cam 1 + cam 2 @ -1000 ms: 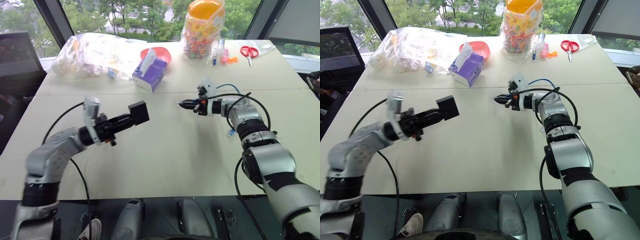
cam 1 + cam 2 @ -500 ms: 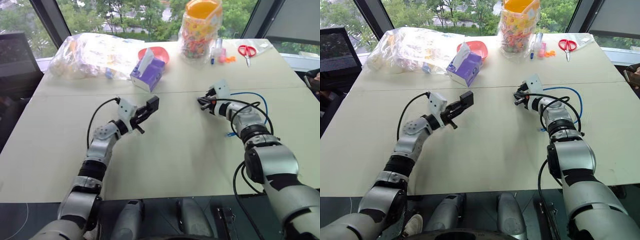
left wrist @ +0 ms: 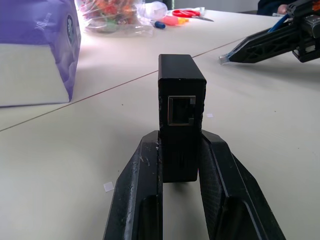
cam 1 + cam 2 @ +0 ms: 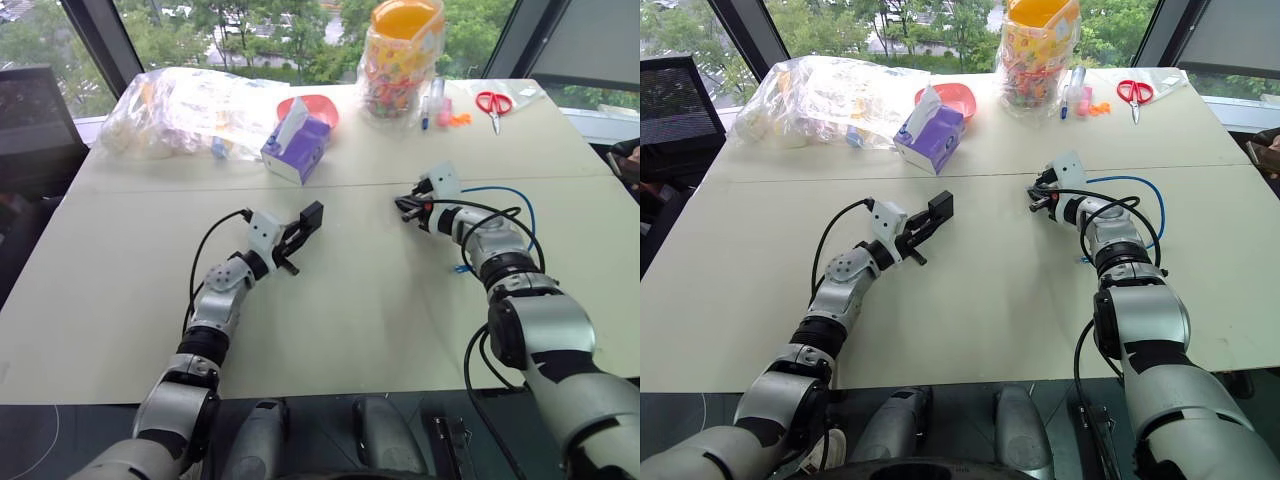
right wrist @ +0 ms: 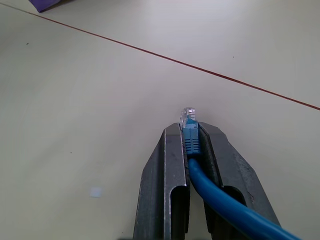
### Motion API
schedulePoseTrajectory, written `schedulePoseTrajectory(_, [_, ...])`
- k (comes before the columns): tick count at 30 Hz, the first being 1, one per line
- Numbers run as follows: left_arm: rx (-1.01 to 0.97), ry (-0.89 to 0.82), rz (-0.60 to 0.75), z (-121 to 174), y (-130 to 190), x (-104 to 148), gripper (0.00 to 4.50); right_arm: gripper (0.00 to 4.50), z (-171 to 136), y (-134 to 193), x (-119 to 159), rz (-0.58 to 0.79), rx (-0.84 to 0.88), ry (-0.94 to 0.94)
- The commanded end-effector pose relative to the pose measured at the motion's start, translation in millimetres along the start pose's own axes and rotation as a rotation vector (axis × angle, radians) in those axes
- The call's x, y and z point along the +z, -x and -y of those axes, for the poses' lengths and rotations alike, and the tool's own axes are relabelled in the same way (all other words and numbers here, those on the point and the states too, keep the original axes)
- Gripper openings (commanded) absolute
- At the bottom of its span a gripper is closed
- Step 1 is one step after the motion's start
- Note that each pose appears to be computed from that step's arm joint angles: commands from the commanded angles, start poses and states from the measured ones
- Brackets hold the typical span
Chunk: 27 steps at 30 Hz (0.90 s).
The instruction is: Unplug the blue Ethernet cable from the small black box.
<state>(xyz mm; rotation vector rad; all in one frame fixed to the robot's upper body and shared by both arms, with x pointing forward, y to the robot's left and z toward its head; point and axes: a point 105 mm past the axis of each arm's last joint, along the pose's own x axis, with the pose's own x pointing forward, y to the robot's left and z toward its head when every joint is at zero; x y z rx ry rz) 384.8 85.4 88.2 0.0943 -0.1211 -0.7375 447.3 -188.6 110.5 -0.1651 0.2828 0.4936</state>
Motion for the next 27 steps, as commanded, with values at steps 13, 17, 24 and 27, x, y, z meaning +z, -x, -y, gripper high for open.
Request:
schedulePoseTrajectory(13, [-0.011,0.079,-0.044,-2,38,-11,4.49,4.50,-2,34,-27,-0.156,0.271,-0.023])
schedulePoseTrajectory(17, [-0.015,0.125,-0.045,-5,66,1,4.49,4.50,-4,66,-32,-0.212,0.475,-0.062])
schedulePoseTrajectory(24, [0.025,0.100,-0.072,-10,100,27,4.49,4.50,-5,87,-20,-0.152,0.550,-0.075])
schedulePoseTrajectory(27, [0.039,0.092,-0.082,-9,110,37,4.49,4.50,-9,90,-21,-0.132,0.551,-0.085])
